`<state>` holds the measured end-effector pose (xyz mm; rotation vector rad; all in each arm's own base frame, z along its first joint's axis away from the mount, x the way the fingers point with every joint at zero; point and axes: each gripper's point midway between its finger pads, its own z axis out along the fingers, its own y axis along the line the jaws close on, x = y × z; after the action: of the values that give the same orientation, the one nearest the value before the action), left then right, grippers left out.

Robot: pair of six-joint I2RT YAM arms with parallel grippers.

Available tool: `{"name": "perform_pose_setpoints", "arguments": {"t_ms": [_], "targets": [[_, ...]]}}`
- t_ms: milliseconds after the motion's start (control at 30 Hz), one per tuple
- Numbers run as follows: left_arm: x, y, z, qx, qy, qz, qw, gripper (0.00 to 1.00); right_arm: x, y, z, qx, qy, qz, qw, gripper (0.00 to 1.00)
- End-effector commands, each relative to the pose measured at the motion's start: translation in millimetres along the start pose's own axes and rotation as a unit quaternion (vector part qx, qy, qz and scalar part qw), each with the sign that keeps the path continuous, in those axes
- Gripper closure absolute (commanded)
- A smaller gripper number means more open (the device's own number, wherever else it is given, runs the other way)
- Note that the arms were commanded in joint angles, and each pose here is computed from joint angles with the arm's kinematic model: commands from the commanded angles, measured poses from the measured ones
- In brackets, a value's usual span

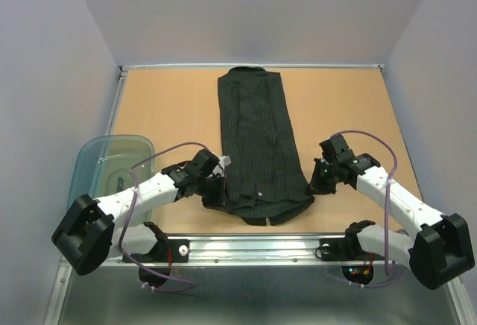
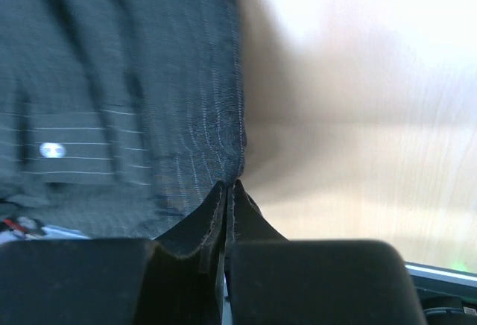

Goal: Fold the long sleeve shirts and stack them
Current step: Fold the shirt

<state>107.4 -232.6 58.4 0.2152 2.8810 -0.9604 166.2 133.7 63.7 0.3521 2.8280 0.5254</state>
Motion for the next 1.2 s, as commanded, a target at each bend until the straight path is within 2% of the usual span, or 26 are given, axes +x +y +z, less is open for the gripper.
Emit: {"name": "perform_pose_setpoints", "arguments": {"t_ms": [0,200,467,833,1167], "targets": [[-13,-20,-16,0.01,-0.013,0.001,1.0,1.0,-48,40,-36,-0.029,-0.06,-0.037,0.997,0.99],[-73,-36,-37,0.022,-0.077,0.004,0.997,1.0,-100,76,-54,-0.033,-0.098,-0.072,0.992,0.99],[-148,-41,-56,0.026,-0.141,0.007,0.99,1.0,-167,110,-43,-0.022,-0.126,-0.086,0.988,0.99],[-245,-14,-62,0.012,-0.193,-0.016,0.981,1.0,-256,138,-16,-0.034,-0.16,-0.079,0.983,0.99],[-297,14,-54,-0.018,-0.222,-0.02,0.975,1.0,-310,138,15,-0.029,-0.178,-0.077,0.981,0.99]]}}
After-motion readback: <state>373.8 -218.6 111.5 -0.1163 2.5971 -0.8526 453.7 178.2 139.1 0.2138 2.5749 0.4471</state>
